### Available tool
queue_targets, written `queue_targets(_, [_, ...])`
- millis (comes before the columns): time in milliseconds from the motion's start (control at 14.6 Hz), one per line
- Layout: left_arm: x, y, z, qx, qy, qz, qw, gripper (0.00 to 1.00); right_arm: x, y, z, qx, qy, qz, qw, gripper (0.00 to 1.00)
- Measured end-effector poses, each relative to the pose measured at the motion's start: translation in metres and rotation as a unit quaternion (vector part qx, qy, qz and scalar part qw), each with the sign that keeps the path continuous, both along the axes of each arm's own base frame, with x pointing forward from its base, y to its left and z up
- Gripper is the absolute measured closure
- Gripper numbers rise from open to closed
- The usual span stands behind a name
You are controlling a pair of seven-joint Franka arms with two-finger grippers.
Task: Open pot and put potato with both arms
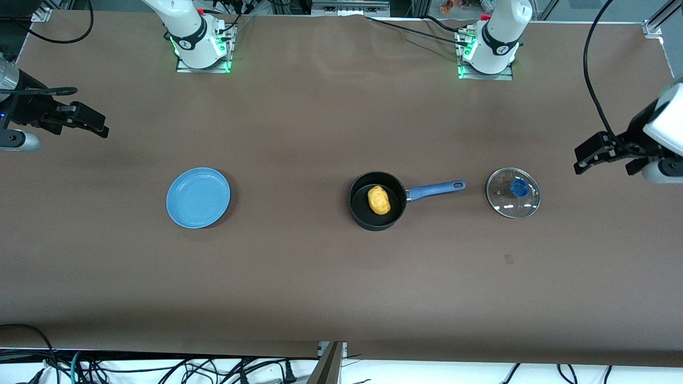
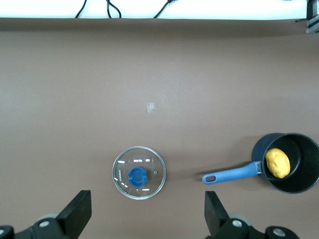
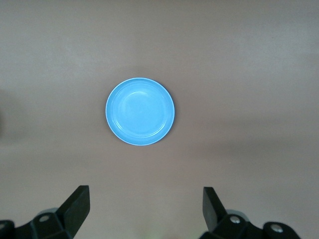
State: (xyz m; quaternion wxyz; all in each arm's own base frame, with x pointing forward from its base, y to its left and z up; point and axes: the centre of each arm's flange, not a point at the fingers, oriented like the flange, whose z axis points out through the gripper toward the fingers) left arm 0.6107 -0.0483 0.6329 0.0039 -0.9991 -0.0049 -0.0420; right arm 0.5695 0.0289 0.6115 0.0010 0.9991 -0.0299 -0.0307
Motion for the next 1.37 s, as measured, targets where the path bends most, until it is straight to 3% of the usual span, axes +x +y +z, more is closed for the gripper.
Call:
queue_targets(893, [-0.015, -0.015, 0.008, -0.004, -0.028, -0.012, 1.0, 0.0, -0.001, 0.0, -0.001, 0.0, 0.004, 0.0, 1.0, 0.0])
queue_targets(1373, [-0.017, -0.018, 0.005, -0.003, -0.016, -0.015, 1.0, 0.0, -0.001, 0.0, -0.004, 0.0, 0.009, 0.0, 1.0, 0.0])
